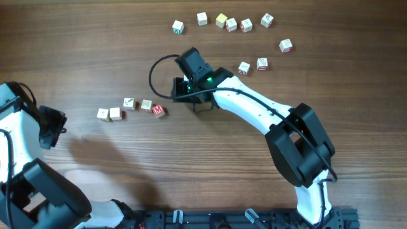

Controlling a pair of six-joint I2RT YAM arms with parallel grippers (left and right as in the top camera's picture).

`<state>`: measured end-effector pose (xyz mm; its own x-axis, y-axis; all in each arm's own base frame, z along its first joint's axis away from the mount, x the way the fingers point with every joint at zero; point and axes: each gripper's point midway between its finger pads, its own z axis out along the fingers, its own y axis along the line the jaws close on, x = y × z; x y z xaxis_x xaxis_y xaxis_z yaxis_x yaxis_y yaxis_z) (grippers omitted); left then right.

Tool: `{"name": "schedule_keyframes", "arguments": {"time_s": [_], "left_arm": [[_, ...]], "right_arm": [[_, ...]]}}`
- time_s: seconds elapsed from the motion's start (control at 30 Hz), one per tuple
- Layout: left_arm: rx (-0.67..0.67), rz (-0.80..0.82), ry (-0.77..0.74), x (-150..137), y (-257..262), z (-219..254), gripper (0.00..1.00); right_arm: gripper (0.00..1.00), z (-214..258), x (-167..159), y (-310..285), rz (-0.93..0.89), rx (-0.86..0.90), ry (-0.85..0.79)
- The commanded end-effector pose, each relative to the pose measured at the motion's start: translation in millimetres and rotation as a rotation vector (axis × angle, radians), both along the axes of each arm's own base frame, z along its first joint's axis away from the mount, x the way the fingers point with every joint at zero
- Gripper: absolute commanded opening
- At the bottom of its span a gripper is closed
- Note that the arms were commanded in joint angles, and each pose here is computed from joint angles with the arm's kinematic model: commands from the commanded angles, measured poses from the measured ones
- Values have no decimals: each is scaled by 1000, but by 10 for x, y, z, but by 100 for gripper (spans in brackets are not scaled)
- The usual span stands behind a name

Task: Form a horizontal line
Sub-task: 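Carry the red M block to the row's right end and lower it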

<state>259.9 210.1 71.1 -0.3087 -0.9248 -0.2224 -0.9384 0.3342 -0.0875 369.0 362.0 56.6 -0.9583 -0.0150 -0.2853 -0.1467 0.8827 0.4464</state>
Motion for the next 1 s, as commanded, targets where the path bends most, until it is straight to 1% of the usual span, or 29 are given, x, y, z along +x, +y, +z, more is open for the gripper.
{"name": "schedule_keyframes", "arguments": {"time_s": [0.0,0.03,0.07,0.23,0.33,0.4,0.47,0.53,0.57,0.6,0.77,0.97], "left_arm": [[-37,-2,37,-16,-7,-174,18],[-44,-2,45,-16,-8,-216,6],[-50,-2,53,-11,-7,-264,4],[-62,-3,68,11,8,-393,4],[-60,-3,65,37,27,-435,4],[-58,-3,64,41,31,-434,4],[-58,-3,64,41,31,-434,8],[-59,-3,64,40,29,-434,17],[-59,-3,65,39,29,-434,23],[-60,-3,66,35,26,-435,27],[-66,-3,73,18,12,-438,31],[-66,-3,73,19,13,-438,35]], "right_arm": [[27,-154,-1,-144,8,-105,-33],[25,-232,-6,-165,6,-122,-23],[22,-316,-20,-170,7,-132,-9],[18,-492,-166,-88,60,-104,66],[17,-550,-237,-28,117,-102,69],[14,-636,-290,9,141,-102,84],[13,-677,-444,175,256,-37,110],[13,-685,-554,318,337,27,123],[13,-683,-571,347,352,39,121],[13,-683,-584,363,357,43,123],[13,-689,-657,422,377,56,133],[13,-638,-577,507,382,86,85]]}}
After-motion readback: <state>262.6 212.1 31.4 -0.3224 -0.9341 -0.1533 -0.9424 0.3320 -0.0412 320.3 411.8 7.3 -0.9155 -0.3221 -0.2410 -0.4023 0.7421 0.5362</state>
